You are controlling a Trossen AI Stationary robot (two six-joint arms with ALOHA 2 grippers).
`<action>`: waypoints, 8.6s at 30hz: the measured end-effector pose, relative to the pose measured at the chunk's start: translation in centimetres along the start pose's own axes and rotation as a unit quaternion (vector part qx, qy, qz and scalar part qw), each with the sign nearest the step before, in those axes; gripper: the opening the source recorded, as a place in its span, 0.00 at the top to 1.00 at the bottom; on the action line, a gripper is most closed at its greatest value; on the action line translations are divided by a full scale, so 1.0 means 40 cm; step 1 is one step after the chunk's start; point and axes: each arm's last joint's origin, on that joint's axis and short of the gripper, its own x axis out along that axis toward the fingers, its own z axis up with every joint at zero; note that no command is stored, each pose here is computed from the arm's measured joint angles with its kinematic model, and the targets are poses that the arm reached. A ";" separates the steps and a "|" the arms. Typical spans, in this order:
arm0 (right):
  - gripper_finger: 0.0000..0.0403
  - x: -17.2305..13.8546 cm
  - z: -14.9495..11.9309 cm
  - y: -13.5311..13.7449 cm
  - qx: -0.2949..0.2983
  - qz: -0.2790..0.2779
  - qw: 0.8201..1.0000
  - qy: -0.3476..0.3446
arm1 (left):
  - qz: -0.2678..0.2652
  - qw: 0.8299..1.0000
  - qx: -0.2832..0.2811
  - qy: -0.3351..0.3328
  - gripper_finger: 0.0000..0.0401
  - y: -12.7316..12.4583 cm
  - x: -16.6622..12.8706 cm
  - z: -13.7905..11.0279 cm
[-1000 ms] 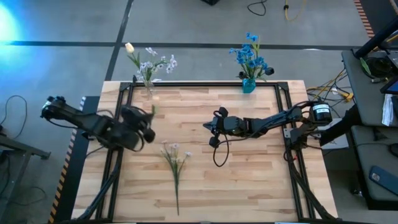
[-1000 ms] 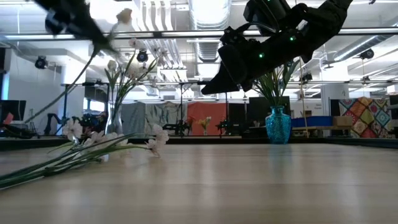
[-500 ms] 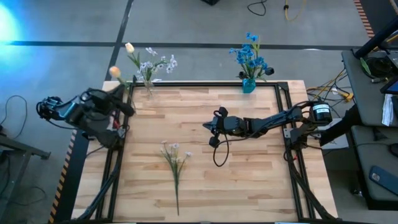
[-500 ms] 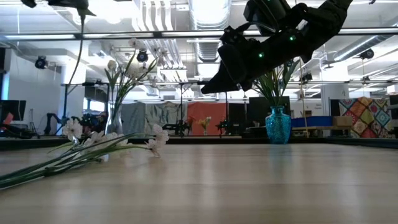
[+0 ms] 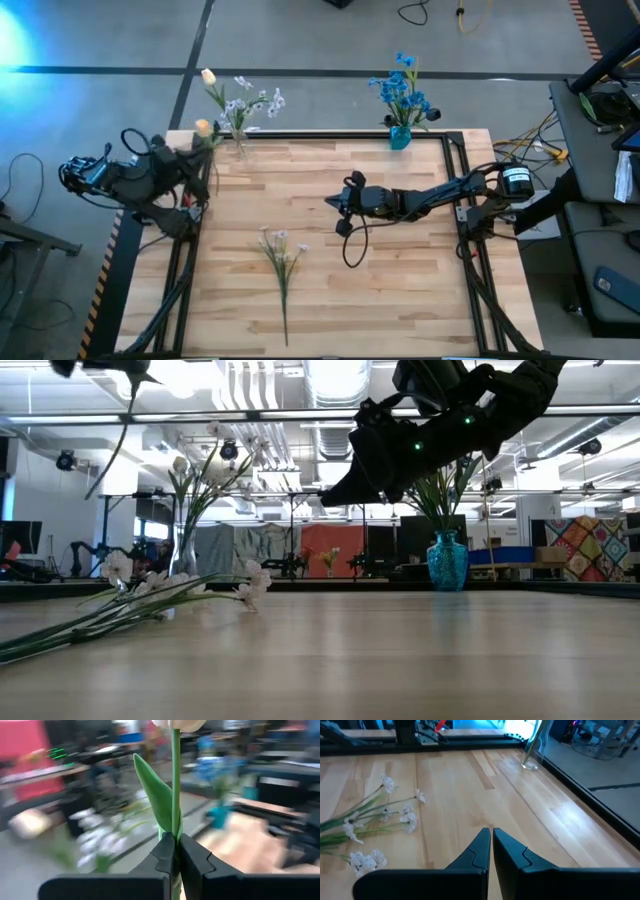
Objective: Sort flowers into vase by color
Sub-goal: Put the yellow flower into the transparent vase, then put the white flower into the transparent vase
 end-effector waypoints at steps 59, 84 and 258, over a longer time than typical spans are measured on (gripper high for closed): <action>0.97 -0.006 0.049 0.010 -0.051 0.069 0.991 -0.105 | 0.173 0.938 0.108 -0.281 1.00 0.088 0.152 -0.134; 0.97 -0.006 0.050 0.010 -0.052 0.068 0.990 -0.108 | 0.161 0.945 0.107 -0.262 1.00 0.142 0.262 -0.163; 0.46 0.324 0.058 0.257 -0.067 0.095 0.917 0.381 | -0.218 0.971 -0.024 -0.097 1.00 -0.127 0.132 -0.421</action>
